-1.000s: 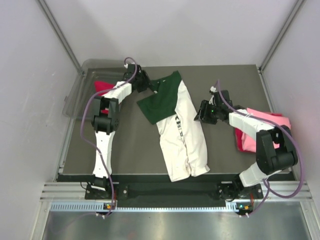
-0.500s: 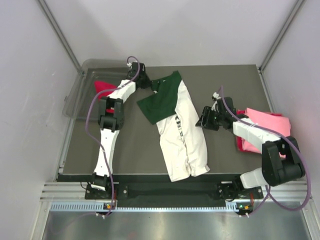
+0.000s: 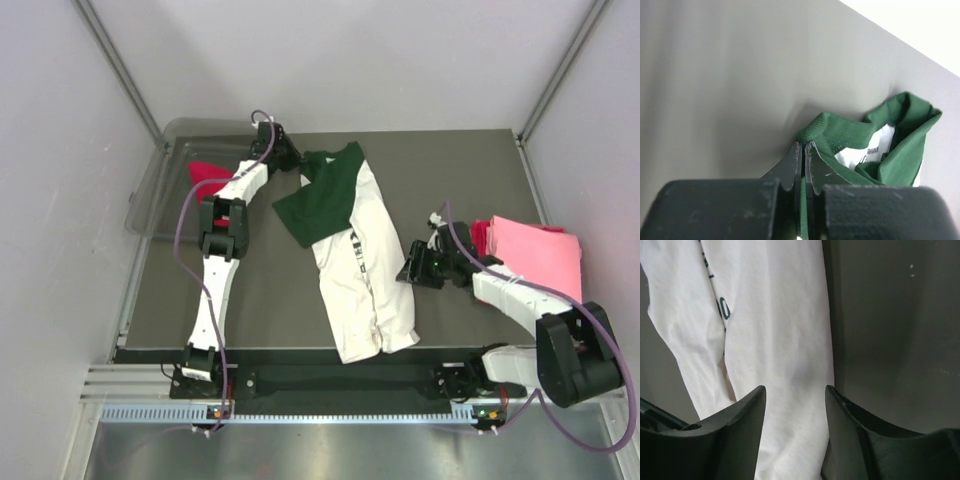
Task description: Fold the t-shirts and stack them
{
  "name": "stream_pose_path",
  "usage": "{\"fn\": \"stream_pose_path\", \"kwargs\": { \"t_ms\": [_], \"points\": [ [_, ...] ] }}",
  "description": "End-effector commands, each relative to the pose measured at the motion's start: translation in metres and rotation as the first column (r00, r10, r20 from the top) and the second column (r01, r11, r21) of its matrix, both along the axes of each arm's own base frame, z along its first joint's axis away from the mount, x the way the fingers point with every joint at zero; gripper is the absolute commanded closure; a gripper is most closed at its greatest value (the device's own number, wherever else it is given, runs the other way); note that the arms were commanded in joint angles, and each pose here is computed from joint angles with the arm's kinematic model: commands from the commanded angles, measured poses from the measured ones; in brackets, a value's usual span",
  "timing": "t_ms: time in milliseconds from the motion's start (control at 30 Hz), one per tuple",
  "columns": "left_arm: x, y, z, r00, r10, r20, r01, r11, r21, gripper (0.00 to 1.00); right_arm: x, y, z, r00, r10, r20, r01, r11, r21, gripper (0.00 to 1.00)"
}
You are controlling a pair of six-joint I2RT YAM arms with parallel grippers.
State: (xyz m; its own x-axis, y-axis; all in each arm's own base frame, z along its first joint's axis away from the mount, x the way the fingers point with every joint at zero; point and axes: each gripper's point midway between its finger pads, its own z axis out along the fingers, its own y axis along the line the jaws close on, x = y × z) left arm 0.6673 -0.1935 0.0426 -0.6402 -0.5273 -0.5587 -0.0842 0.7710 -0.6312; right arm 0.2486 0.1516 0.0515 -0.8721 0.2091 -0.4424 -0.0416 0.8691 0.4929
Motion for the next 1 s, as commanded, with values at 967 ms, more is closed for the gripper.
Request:
{"fn": "stream_pose_path", "kwargs": {
  "t_ms": [967],
  "points": [
    [0.066,0.036,0.060,0.936,0.159,0.315,-0.091,0.971,-0.219,1.00,-0.064,-0.001,-0.049,0.993,0.005,-0.117,-0.018,0.993,-0.117,0.52]
  ]
}}
